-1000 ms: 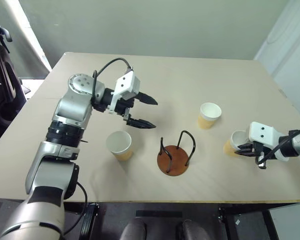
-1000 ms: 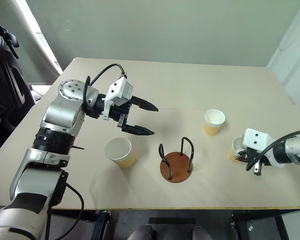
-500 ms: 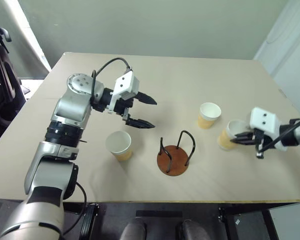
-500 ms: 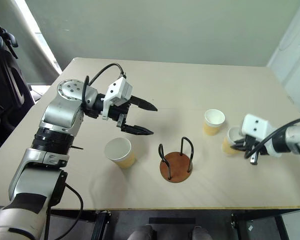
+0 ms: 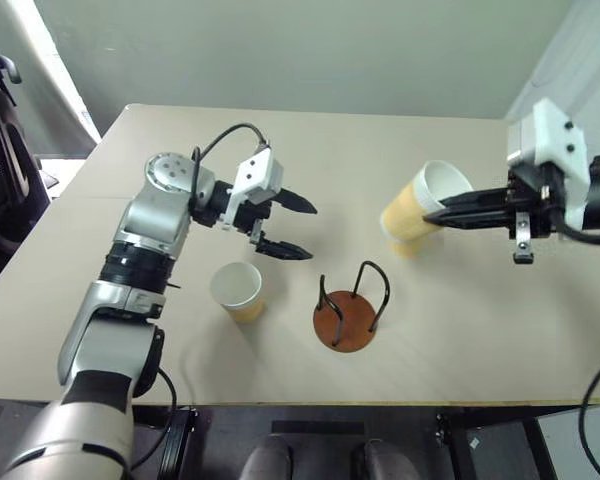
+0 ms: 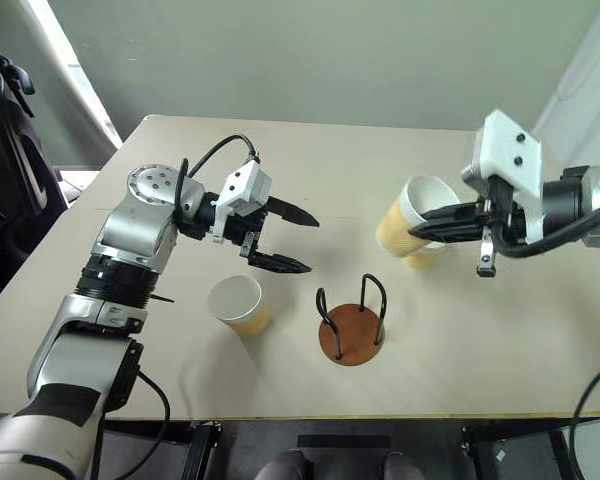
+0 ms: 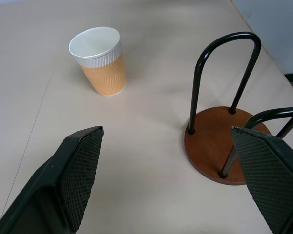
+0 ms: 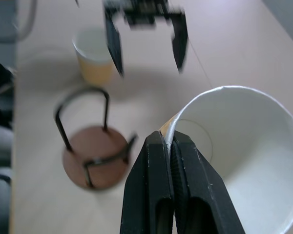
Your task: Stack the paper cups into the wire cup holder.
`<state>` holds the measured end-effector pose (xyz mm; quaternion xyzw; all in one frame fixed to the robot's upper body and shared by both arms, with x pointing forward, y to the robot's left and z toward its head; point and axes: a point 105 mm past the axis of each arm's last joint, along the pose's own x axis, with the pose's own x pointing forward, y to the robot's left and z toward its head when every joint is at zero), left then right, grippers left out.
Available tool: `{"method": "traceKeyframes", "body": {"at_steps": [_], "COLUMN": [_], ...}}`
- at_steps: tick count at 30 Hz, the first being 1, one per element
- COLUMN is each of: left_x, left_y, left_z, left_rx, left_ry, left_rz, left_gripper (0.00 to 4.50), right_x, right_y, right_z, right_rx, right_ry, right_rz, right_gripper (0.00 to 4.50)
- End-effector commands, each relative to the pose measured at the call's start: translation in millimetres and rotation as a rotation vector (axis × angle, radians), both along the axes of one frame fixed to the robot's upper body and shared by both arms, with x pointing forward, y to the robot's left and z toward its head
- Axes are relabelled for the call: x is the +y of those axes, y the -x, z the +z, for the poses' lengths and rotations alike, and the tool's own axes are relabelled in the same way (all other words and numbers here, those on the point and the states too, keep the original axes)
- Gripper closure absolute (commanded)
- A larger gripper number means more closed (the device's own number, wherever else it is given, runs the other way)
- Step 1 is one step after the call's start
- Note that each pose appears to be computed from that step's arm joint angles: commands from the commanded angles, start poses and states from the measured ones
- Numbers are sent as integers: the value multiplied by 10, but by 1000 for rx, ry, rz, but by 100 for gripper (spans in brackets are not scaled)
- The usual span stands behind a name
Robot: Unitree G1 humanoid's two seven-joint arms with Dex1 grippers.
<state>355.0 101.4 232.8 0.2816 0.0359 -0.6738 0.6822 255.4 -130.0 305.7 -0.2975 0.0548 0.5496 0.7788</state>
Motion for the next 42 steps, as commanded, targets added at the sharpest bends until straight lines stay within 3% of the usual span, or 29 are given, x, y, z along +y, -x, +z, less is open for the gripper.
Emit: {"method": "traceKeyframes", "body": {"at_steps": [1, 12, 23, 42], "left_x": [-32, 88, 293, 349], "left_y": [17, 173, 594, 693], "left_z": [151, 299, 435, 451], "left_rx": [-53, 1, 156, 111], "left_ry": [2, -6, -76, -105], "left_rz": [-33, -76, -122, -114], "left_gripper": [0, 0, 0, 0], "right_x": [115, 300, 279, 437], "right_y": [125, 263, 221, 117], "right_z": [118, -6, -220, -535], "right_rx": [19, 166, 190, 151], "right_ry": [-51, -110, -59, 66], "right_rz": [57, 129, 121, 202], "right_gripper": [447, 447, 447, 447]}}
